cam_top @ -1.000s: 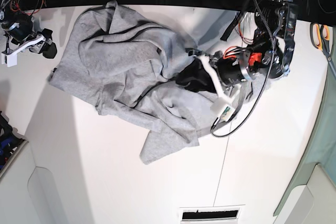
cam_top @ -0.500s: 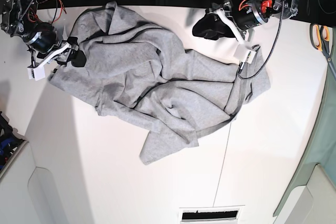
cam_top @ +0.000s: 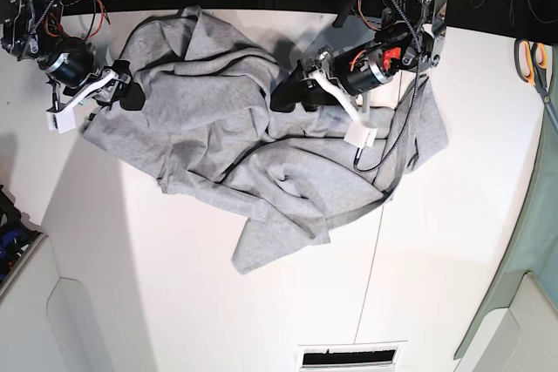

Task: Layout the t-shirt on the table in an organized manner, then fold the t-shirt properly
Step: 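Grasp shirt edges with both grippers and pull them apart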

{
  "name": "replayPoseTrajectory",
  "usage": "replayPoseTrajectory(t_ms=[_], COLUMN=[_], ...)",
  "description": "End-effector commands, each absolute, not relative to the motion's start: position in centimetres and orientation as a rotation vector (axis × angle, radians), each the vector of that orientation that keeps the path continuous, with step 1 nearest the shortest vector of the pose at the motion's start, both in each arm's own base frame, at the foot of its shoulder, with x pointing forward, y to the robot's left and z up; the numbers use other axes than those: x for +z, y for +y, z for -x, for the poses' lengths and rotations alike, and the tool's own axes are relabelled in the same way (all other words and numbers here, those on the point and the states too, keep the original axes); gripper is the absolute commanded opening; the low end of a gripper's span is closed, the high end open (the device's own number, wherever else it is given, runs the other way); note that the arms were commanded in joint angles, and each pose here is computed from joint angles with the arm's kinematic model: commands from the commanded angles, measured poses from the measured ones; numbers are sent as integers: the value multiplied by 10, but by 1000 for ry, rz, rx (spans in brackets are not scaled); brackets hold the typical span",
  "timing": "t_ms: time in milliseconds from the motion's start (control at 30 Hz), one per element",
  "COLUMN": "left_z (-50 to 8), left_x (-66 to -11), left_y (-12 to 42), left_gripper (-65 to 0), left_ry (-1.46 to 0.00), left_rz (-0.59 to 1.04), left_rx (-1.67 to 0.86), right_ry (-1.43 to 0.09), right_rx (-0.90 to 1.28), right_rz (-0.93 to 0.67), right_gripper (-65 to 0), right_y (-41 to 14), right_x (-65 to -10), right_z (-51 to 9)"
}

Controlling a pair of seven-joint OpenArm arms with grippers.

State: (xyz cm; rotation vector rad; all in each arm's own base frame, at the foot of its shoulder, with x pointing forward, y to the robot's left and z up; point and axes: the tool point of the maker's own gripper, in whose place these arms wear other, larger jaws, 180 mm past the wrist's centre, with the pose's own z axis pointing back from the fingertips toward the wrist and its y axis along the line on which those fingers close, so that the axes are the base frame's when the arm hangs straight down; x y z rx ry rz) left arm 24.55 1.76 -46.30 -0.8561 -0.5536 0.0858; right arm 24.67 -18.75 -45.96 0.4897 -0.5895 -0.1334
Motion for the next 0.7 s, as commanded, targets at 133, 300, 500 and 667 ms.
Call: replayPoseTrajectory(t_ms=[133, 300, 500, 667], left_z=[-227, -229, -249, -259], left_x=[-469, -446, -405, -390], left_y=[29, 59, 100, 127], left_gripper=[-642, -643, -643, -643], left_ry=[-477, -514, -610, -637], left_rz=[834, 763, 610, 522], left_rx=[-30, -170, -337, -400], right_ry=[-624, -673, -782, -868], right_rx=[-109, -77, -23, 18], right_rz=[-472, -443, -375, -308], right_gripper=[-502, -650, -650, -650], right_y=[-194, -207, -234, -259], right_x=[-448, -432, -393, -354], right_z=[-263, -284, -331, -365])
